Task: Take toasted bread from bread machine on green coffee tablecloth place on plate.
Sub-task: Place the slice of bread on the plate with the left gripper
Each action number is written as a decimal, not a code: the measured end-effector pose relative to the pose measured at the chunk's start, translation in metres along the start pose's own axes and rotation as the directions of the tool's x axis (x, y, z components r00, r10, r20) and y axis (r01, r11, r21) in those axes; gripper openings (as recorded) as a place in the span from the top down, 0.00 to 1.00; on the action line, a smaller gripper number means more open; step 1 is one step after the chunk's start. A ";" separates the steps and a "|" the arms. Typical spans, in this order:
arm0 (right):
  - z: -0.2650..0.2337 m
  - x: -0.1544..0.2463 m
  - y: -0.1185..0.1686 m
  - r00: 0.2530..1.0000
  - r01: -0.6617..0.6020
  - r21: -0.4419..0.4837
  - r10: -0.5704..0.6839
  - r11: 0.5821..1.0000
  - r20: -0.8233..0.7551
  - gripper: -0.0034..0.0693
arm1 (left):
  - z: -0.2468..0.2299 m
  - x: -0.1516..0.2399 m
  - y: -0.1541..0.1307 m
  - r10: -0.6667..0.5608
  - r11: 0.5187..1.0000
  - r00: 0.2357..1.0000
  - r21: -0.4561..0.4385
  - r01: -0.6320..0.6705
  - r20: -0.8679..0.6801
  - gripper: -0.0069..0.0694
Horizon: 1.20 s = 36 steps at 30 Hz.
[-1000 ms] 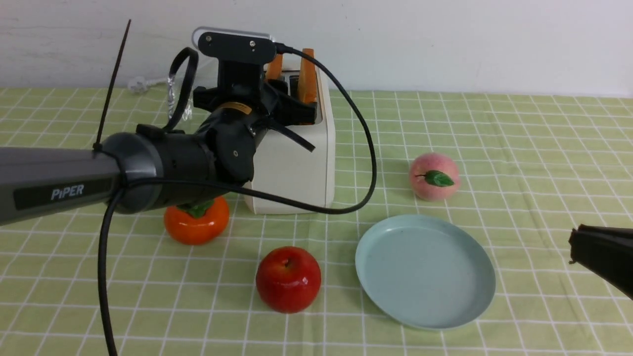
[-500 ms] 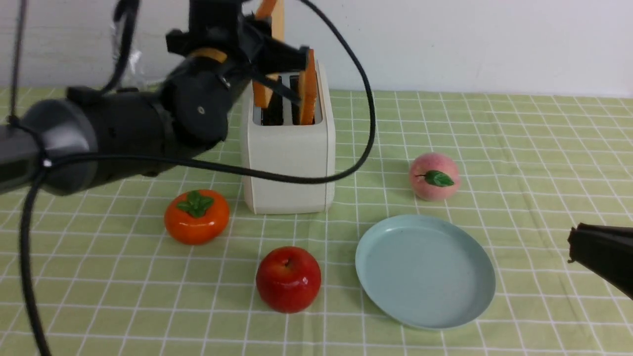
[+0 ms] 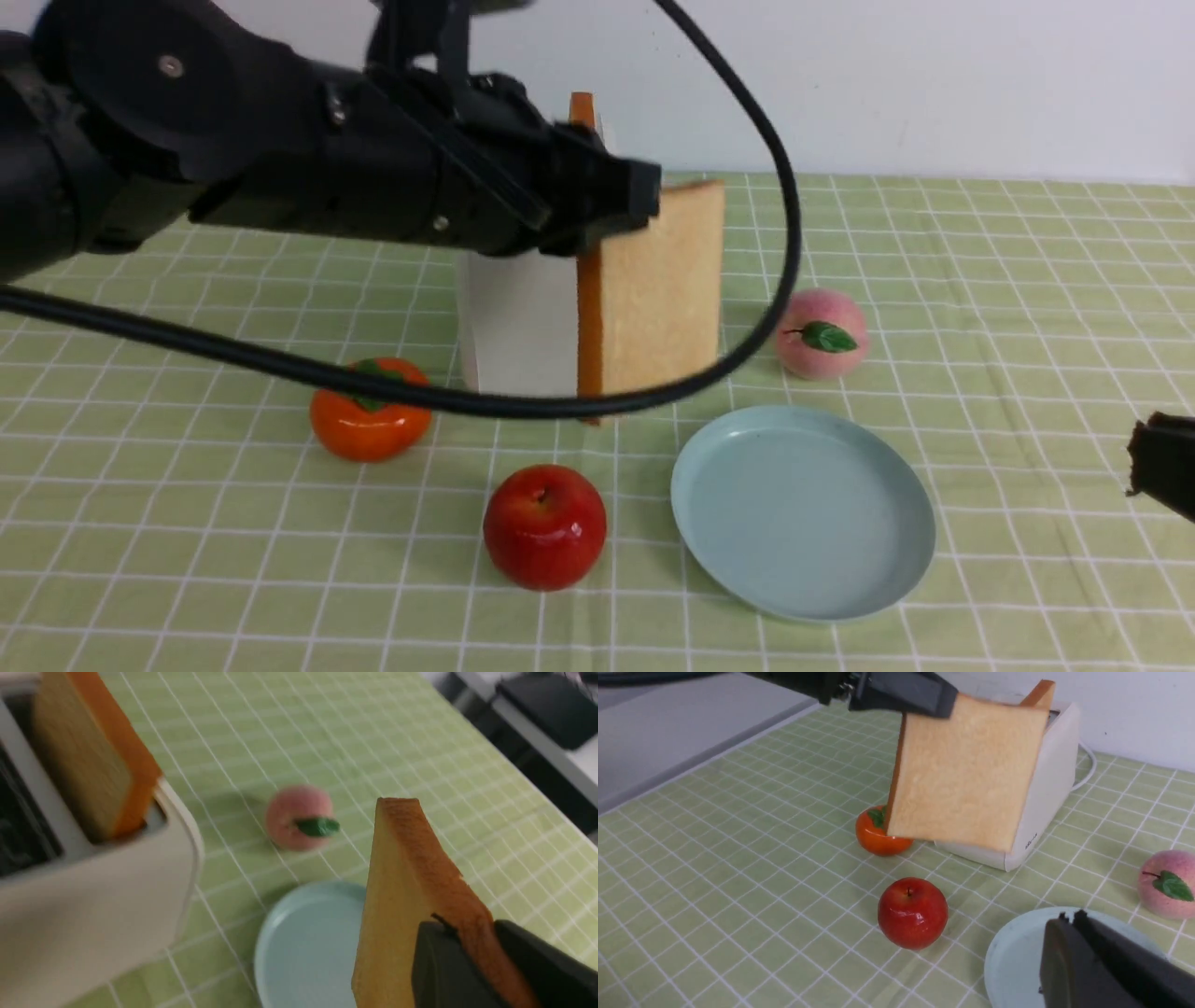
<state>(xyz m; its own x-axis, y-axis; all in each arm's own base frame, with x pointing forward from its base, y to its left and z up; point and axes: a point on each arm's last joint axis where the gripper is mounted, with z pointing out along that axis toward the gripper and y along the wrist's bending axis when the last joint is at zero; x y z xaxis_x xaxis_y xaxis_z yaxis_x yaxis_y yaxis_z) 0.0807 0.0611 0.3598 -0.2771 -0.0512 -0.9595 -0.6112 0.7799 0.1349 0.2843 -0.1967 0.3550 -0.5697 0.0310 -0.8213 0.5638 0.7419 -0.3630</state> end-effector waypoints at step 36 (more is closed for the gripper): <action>-0.037 0.073 -0.001 0.995 -0.101 0.134 0.099 0.986 0.017 0.95 | 0.152 0.085 -0.021 -0.188 0.979 0.978 0.060 0.194 -0.096 0.77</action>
<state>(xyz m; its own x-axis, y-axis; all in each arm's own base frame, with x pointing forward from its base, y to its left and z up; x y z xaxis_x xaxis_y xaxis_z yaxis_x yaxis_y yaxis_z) 0.0334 0.0334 0.2993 -0.3237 0.0372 -0.9454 -0.4756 0.8574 0.1966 0.3148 -0.3119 0.2263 -0.7199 -0.0447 -0.6926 0.4777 0.6920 -0.5412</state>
